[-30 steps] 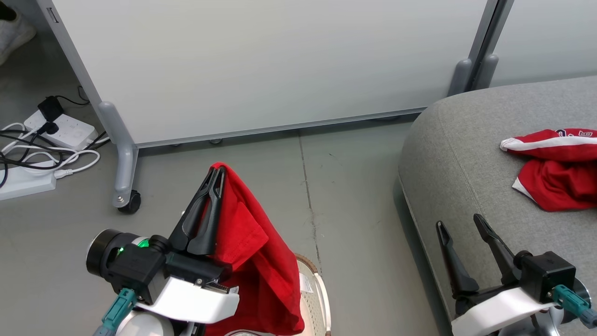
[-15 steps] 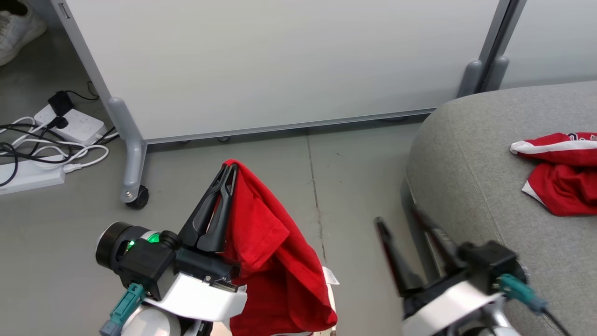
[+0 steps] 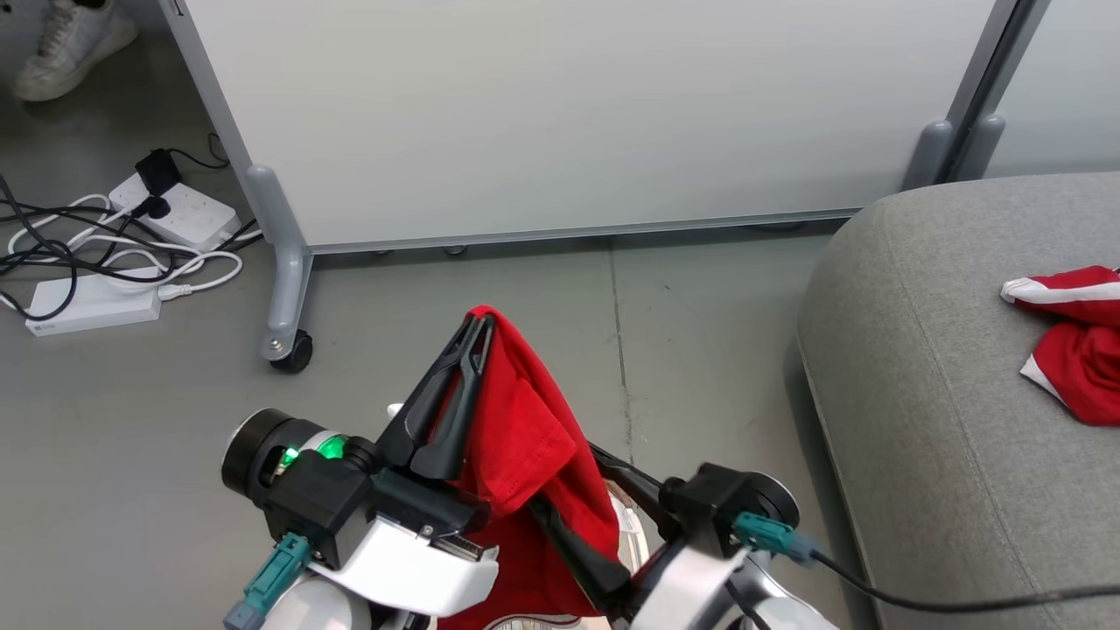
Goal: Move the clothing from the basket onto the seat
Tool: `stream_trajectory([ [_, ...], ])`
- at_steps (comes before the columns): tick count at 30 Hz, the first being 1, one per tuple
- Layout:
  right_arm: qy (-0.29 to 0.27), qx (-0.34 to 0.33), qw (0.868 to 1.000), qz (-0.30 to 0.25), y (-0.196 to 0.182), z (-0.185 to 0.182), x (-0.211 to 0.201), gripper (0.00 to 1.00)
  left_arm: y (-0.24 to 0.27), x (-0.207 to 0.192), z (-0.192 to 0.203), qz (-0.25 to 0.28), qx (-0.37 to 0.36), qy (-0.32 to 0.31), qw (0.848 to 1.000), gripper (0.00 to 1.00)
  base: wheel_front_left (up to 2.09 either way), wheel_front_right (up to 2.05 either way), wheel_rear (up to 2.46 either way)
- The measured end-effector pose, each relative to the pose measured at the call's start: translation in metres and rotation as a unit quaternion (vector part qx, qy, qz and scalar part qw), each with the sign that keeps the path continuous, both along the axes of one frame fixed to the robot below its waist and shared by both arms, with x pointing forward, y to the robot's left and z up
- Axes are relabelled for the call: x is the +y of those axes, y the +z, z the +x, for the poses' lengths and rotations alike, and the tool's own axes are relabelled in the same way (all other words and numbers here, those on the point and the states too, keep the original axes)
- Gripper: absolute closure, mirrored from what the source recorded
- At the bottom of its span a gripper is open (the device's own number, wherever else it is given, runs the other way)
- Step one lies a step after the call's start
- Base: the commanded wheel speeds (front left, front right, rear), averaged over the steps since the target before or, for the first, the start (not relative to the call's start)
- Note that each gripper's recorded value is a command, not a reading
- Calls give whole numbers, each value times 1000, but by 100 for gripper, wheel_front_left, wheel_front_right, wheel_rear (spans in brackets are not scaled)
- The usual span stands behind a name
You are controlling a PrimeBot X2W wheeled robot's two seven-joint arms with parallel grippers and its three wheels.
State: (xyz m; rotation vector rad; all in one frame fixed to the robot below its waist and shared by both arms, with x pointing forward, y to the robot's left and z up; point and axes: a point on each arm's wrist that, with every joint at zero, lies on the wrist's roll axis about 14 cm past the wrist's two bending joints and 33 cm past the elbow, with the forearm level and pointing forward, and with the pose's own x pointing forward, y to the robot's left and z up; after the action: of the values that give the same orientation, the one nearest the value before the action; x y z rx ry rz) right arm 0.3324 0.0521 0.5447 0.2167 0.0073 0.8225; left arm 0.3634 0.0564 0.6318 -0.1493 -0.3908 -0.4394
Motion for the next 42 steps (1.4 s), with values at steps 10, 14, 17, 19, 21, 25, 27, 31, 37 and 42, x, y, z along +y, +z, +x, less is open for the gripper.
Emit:
stream_trajectory([
  [10, 41, 16, 999, -31, -19, 12, 22, 100, -4, 0, -1, -2, 6, -2, 1000, 100, 0, 0, 0],
  [14, 35, 8, 999, -18, -14, 21, 20, 100, -4, -2, -1, -3, 6, -5, 1000, 100, 0, 0, 0],
  [17, 26, 1, 1000, -6, -9, 28, 16, 100, -1, -3, -1, -4, -2, -7, 1000, 71, 0, 0, 0],
  [19, 17, -6, 1000, 2, -3, 33, 12, 100, 2, -5, 0, -5, -7, -10, 1000, 0, 0, 0, 0],
  [21, 6, -14, 1000, 10, 3, 41, 7, 100, 1, -6, 0, -3, -7, -12, 1000, 0, 0, 0, 0],
  [25, -19, -28, 999, 22, 16, 54, -5, 100, -4, -15, -1, 12, -3, -25, 1000, 0, 0, 0, 0],
  [27, -34, -35, 998, 26, 20, 62, -14, 100, -12, -23, -2, 25, 9, -40, 999, 0, 0, 0, 0],
  [31, -63, -37, 997, 23, 21, 73, -33, 100, -35, -40, -5, 59, 43, -75, 994, 0, 0, 0, 0],
  [37, -108, -33, 994, 11, 14, 85, -65, 100, -75, -67, -16, 104, 96, -131, 981, 0, 0, 0, 0],
  [42, -146, -24, 989, 5, 7, 88, -94, 100, -93, -85, -21, 123, 114, -168, 972, 0, 0, 0, 0],
])
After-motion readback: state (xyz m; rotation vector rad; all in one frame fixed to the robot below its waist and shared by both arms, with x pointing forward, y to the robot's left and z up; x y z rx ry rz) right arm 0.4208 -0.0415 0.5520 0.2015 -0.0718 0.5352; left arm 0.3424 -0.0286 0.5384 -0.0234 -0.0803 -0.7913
